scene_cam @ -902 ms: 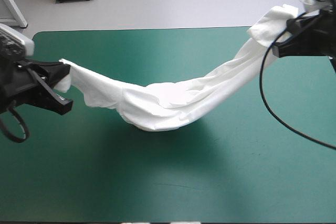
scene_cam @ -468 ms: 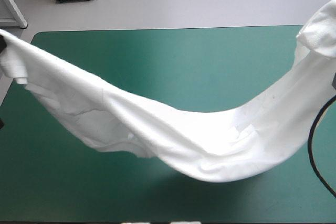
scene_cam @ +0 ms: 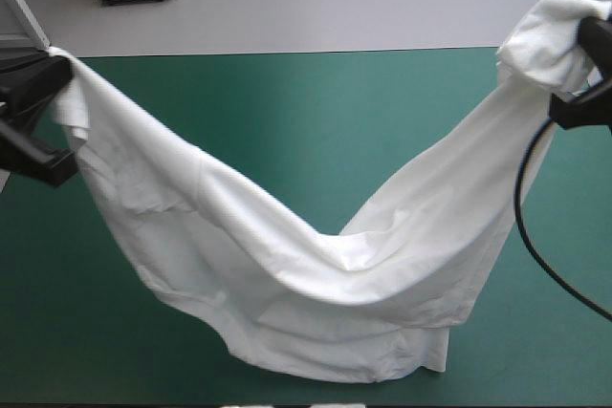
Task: Fold the cloth
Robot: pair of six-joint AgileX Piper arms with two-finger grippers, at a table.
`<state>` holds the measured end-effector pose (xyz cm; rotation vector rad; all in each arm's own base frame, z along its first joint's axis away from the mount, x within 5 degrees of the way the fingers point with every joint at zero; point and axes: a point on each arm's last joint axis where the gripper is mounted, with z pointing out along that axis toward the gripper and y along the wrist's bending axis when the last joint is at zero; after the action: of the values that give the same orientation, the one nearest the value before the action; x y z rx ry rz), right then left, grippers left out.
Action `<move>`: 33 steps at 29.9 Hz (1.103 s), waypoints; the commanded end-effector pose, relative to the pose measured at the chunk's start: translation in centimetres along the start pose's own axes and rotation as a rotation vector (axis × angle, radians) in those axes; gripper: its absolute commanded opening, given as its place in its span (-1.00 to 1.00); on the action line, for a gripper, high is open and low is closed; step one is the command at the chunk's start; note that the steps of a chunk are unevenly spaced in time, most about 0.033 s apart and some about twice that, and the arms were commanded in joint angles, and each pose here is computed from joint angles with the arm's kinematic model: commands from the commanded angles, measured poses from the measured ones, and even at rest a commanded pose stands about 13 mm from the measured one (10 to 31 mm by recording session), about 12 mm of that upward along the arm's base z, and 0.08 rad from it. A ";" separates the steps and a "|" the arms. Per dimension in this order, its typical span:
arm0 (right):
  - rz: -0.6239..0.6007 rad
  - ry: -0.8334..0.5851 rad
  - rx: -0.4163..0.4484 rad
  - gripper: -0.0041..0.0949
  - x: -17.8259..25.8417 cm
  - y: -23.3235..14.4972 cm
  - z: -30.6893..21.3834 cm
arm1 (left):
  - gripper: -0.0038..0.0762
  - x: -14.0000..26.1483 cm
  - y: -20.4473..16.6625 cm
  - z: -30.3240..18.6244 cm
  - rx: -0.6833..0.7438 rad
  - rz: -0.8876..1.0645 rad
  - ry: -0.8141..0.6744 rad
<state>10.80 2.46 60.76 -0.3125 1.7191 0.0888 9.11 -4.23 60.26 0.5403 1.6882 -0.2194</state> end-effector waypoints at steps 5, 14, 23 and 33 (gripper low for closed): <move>0.008 0.231 -0.016 -0.95 3.4 -0.7 10.7 | -0.96 3.7 1.8 9.3 0.018 -0.056 0.294; -0.027 0.355 -0.013 -0.95 7.3 -1.5 22.4 | -0.96 7.4 4.6 19.3 -0.057 -0.026 0.491; -0.047 0.599 -0.051 -0.95 15.6 -1.5 33.2 | -0.96 12.4 6.3 28.9 -0.080 -0.009 0.578; -0.044 0.664 -0.108 -0.83 19.2 -1.1 36.6 | -0.90 16.4 6.9 33.7 -0.082 0.002 0.648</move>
<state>44.13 7.28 32.39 -0.5032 2.4918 0.0316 40.86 -9.36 36.31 0.6139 2.4128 0.0201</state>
